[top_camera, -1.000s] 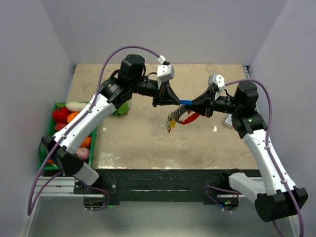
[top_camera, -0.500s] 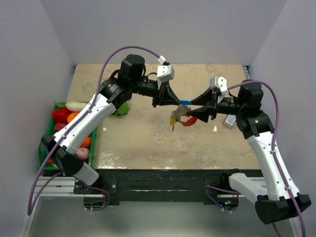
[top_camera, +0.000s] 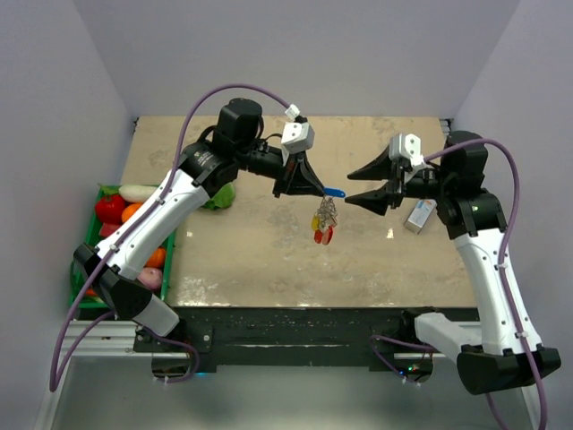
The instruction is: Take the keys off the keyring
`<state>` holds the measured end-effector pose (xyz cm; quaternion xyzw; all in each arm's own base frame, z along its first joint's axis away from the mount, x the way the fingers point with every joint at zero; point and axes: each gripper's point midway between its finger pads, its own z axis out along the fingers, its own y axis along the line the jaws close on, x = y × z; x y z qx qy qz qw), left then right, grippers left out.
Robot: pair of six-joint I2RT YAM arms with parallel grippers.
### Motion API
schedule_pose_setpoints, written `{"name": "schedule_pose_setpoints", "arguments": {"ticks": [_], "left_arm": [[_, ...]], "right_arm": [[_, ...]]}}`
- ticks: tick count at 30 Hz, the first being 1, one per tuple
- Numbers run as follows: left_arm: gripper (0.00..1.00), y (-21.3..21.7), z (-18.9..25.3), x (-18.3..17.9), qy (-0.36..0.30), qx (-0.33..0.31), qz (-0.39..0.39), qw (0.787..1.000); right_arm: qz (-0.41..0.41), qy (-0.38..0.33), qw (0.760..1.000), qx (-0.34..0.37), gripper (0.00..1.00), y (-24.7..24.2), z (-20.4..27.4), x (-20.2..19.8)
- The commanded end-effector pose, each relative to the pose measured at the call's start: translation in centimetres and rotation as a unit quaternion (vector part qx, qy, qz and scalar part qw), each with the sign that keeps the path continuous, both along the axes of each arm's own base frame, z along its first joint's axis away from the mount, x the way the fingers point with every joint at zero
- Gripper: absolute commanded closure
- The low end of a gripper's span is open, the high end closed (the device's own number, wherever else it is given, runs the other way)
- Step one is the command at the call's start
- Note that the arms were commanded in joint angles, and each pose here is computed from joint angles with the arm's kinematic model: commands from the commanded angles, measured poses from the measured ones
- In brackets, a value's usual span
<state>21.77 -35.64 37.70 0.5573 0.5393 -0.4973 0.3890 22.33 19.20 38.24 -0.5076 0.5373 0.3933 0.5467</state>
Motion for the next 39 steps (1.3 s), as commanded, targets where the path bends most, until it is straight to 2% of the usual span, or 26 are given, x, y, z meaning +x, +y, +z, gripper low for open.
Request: {"name": "schedule_pose_setpoints", "arguments": {"ticks": [1,3,7,9,20,22,27,36,39], "left_arm": [[1.0,0.9,4.0,-1.8,-0.044,-0.047,-0.037,0.997],[1.0,0.9,4.1,-2.0,-0.044,-0.048,-0.043,0.997],[1.0,1.0,4.1,-2.2,-0.042,-0.049,-0.047,0.997],[1.0,0.9,4.0,-2.1,-0.042,-0.048,-0.046,0.997],[1.0,0.9,3.7,-2.1,-0.041,-0.045,-0.045,0.997],[1.0,1.0,3.7,-2.1,-0.041,-0.045,-0.045,0.997],[1.0,1.0,3.8,-2.2,-0.042,-0.046,-0.046,0.997],[1.0,1.0,3.8,-2.2,-0.042,-0.046,-0.045,0.997],[1.0,1.0,3.8,-2.1,-0.04,-0.046,-0.044,0.997]], "right_arm": [[0.035,-0.067,0.997,-0.004,0.46,0.1,1.0,-1.5],[0.032,-0.045,0.998,0.003,0.51,0.5,0.7,-1.3],[0.02,-0.059,0.998,0.019,0.55,0.8,1.0,0.2],[0.032,-0.036,0.998,0.028,0.57,1.4,0.9,-0.2],[0.06,-0.02,0.998,0.019,0.65,3.5,-0.2,-0.6],[0.061,-0.018,0.998,0.015,0.71,3.5,-0.4,-0.6],[0.068,-0.02,0.997,0.006,0.77,3.6,-1.0,-0.9],[0.096,-0.017,0.995,0.005,0.75,3.6,-1.1,-1.9],[0.104,-0.013,0.995,0.007,0.83,3.8,-1.2,-2.0]]}}
